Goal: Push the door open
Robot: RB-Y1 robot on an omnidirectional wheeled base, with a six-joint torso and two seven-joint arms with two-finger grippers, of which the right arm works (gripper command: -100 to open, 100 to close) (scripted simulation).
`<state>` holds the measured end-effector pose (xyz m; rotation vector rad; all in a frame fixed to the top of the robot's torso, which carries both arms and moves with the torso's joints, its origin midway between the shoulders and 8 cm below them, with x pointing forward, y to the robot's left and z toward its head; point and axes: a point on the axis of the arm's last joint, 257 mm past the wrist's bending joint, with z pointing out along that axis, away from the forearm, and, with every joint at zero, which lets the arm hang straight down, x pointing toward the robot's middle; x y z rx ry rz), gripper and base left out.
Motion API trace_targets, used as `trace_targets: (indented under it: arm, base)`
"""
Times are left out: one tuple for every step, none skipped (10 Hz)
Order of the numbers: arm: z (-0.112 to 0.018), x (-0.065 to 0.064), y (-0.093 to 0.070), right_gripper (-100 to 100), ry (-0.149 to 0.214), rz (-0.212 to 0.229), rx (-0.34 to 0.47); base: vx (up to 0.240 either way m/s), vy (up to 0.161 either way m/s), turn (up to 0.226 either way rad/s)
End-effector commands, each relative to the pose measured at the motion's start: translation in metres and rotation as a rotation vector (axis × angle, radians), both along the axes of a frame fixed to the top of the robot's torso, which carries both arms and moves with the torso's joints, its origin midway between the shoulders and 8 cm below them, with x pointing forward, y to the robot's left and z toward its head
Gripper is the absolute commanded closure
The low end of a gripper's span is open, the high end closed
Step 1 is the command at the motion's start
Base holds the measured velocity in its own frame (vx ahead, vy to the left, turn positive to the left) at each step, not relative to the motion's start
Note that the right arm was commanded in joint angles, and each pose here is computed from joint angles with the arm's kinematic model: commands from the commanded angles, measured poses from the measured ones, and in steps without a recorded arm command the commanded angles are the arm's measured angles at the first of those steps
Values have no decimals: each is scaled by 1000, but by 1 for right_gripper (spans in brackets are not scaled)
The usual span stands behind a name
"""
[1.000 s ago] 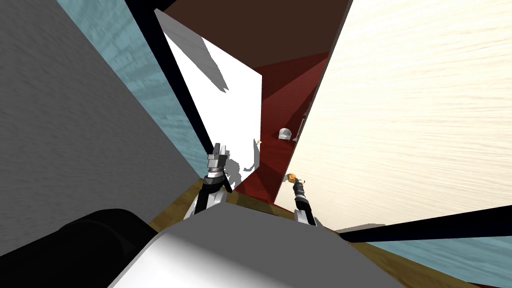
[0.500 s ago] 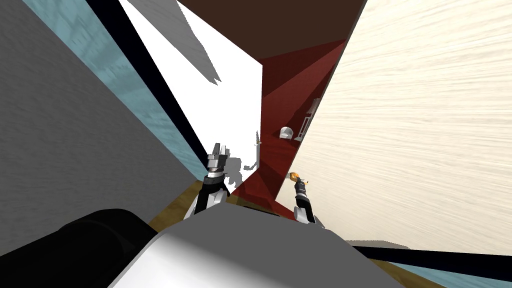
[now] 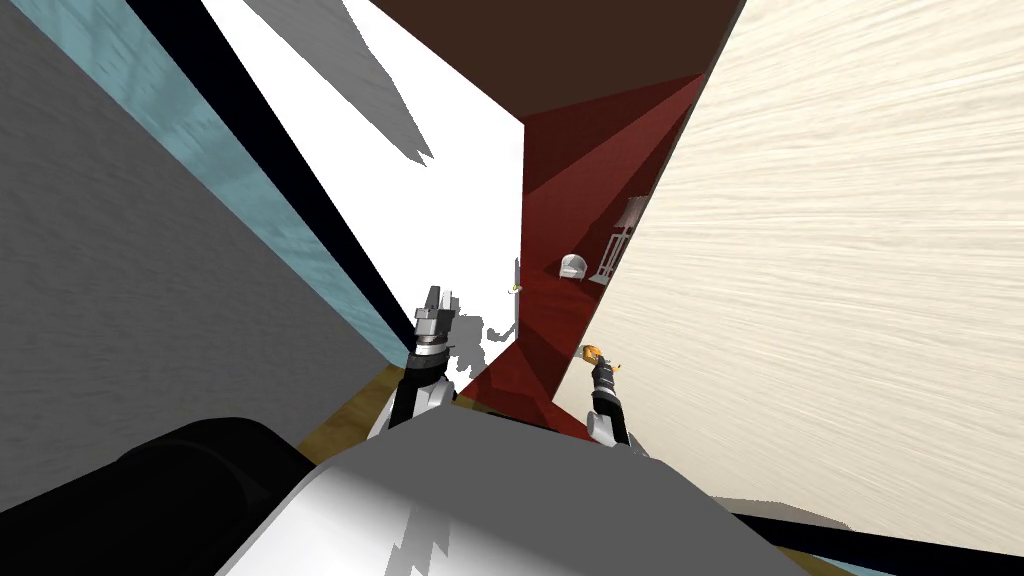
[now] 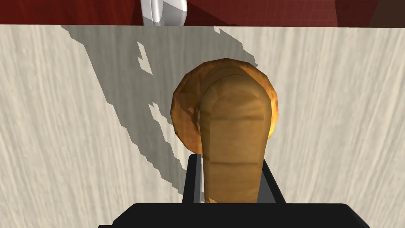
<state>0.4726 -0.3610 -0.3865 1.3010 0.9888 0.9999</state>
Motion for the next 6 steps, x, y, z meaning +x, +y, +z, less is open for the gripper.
trace_targets:
  arm:
    - [9,0,-18,100,-16,-45,-14]
    - [10,-1,-21,100,-17,-60,-15]
    - [10,-2,-24,100,-18,-74,-16]
    - [10,-3,-27,100,-19,-89,-17]
    - [9,-3,-27,100,-15,-89,-16]
    - [11,-5,-33,100,-19,-118,-17]
  base:
    - [85,-15,-1]
    - [122,-16,-10]
    - [113,-14,1]
    - [102,-15,-8]
    - [70,-4,5]
    - [105,1,-22]
